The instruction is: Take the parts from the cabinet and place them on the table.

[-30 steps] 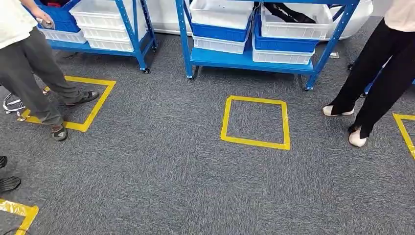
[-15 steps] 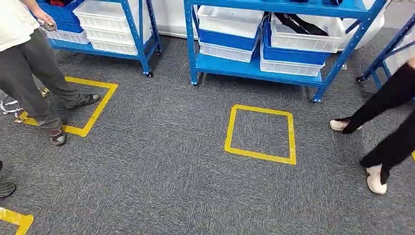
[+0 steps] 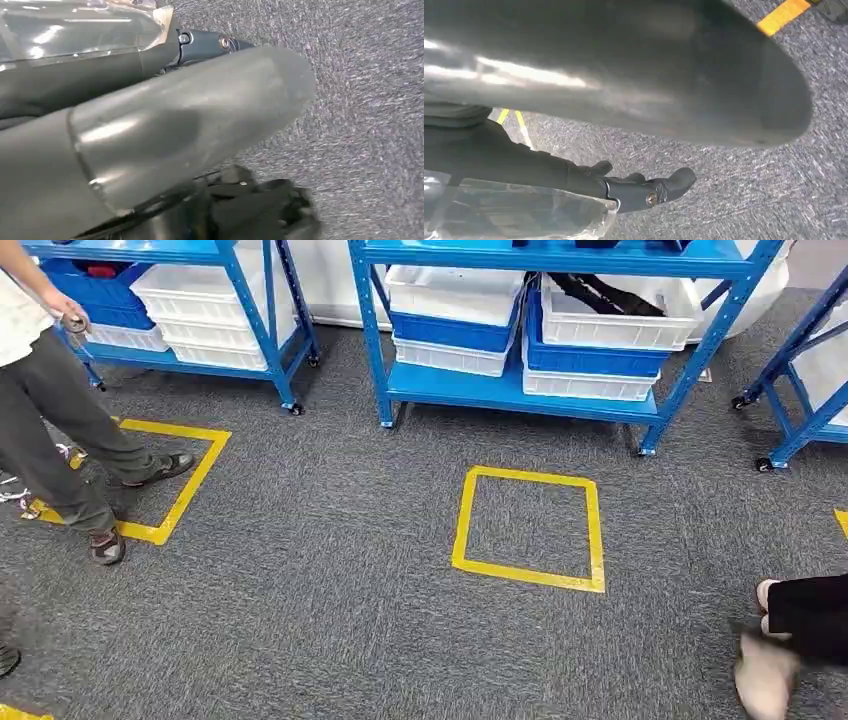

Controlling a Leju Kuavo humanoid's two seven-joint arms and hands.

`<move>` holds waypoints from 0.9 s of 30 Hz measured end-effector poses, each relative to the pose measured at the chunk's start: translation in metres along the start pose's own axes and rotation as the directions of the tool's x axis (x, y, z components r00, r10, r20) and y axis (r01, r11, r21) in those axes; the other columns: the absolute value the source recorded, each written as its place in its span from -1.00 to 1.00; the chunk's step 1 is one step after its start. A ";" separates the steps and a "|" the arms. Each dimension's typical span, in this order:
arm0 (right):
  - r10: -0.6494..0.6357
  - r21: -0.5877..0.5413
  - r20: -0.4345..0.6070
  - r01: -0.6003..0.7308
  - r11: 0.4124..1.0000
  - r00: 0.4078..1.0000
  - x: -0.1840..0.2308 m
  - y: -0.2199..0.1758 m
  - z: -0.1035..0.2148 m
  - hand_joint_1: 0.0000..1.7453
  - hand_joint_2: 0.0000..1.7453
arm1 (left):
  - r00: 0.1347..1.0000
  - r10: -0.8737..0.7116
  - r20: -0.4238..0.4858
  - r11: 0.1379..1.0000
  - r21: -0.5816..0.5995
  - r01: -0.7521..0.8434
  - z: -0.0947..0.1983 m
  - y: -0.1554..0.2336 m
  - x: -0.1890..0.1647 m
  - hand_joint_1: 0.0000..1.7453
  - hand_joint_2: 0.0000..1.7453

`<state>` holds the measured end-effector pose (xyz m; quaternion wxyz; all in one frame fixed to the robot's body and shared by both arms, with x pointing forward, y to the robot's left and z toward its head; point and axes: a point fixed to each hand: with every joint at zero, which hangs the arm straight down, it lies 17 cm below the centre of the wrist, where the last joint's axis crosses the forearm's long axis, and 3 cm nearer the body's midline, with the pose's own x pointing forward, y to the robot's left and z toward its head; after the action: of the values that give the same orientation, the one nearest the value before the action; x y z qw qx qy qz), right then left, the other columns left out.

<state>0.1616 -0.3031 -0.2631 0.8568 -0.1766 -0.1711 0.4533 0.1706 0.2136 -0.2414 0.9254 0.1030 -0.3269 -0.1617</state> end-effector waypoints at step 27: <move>-0.013 -0.008 0.004 0.013 1.000 1.000 0.003 -0.006 -0.002 -1.00 -1.00 | 1.000 0.003 0.006 1.000 -0.008 -0.003 -0.001 -0.003 0.004 -1.00 -1.00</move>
<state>0.1682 -0.3037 -0.2613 0.8587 -0.1779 -0.1758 0.4474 0.1733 0.2099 -0.2404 0.9251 0.0983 -0.3290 -0.1620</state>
